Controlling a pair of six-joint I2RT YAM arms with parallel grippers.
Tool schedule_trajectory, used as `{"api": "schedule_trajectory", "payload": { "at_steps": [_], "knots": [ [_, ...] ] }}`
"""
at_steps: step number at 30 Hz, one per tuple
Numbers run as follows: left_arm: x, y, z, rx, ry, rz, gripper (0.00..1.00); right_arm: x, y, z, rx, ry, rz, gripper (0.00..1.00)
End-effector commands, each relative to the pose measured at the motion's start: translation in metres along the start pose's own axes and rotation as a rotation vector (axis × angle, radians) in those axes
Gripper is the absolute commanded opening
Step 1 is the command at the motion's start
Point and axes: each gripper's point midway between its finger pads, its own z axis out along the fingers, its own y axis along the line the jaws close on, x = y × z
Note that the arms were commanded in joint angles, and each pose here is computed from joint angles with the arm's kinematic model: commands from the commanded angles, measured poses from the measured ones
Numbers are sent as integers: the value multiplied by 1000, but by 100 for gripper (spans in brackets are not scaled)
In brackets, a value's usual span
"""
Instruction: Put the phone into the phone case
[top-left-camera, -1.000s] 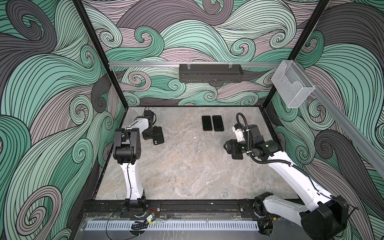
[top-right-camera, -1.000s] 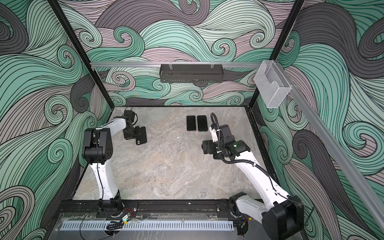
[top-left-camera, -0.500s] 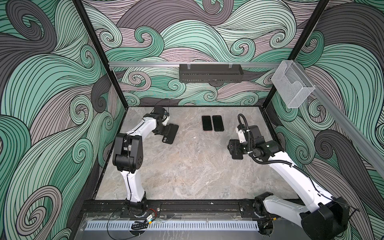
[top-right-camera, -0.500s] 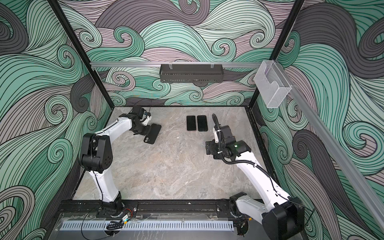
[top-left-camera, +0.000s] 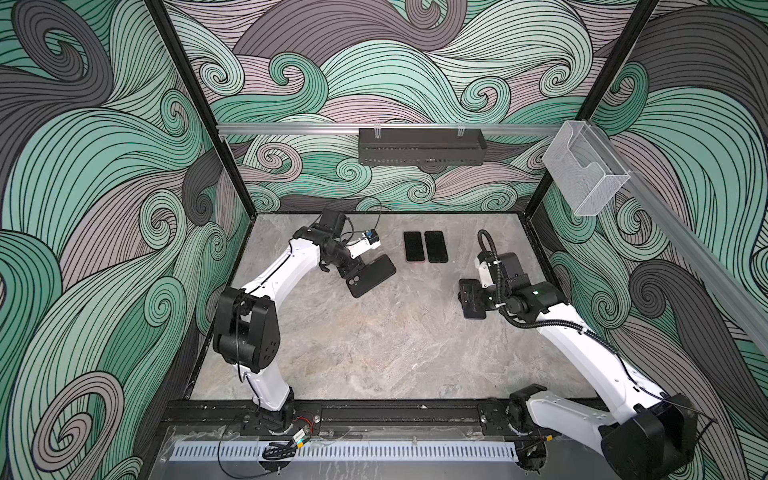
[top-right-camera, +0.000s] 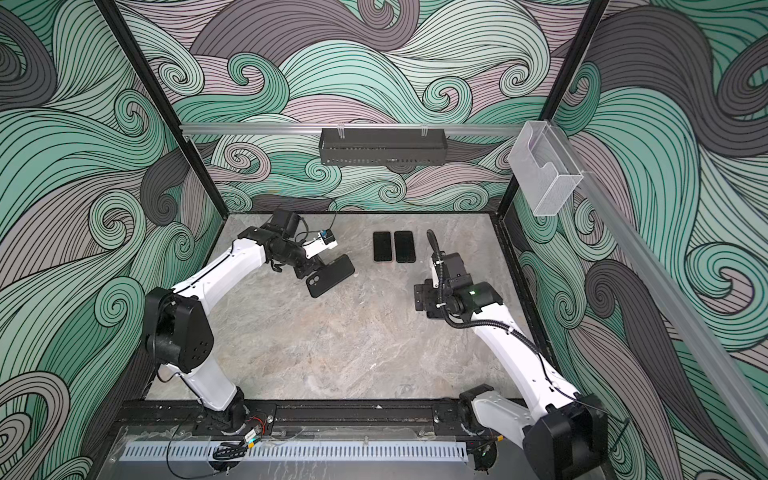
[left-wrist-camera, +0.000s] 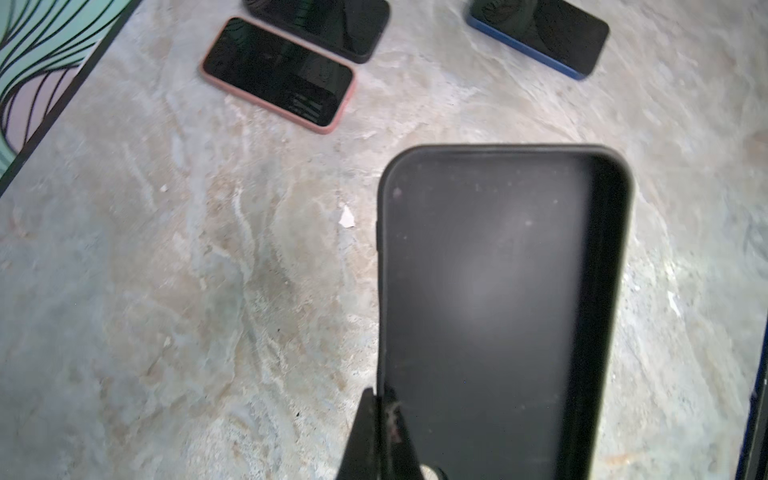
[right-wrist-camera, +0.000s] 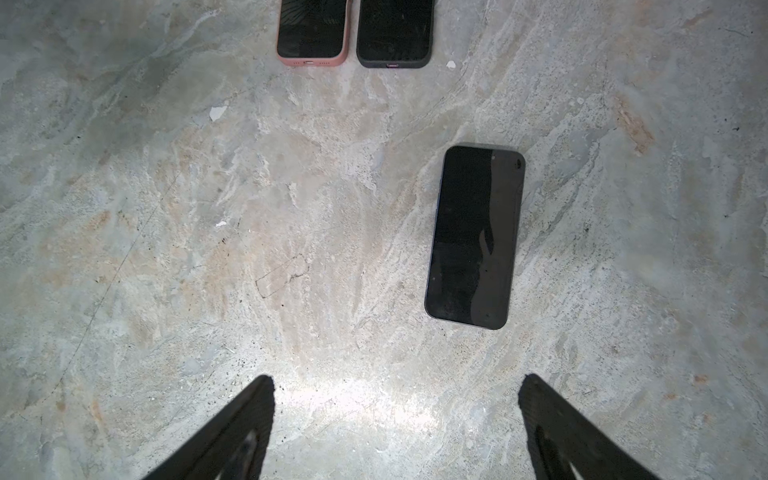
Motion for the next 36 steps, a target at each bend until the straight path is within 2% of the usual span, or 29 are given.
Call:
{"api": "schedule_trajectory", "payload": {
  "at_steps": [1,8,13,18,25,31,36],
  "knots": [
    [-14,-38,5,113,23,197,2,9,-10,5,44,35,20,92],
    [-17,-79,39,213,113,364,3,15,-26,15,103,64,77,93],
    [-12,-97,70,229,161,406,5,14,-35,17,116,33,123,94],
    [-12,-101,98,195,189,394,6,19,-38,21,119,32,148,95],
    [6,-104,127,162,295,375,6,22,-37,26,108,40,161,95],
    [21,-101,140,123,364,362,6,22,-38,28,108,39,163,95],
    [25,-99,145,103,376,338,8,25,-35,32,86,49,164,95]
  ]
}}
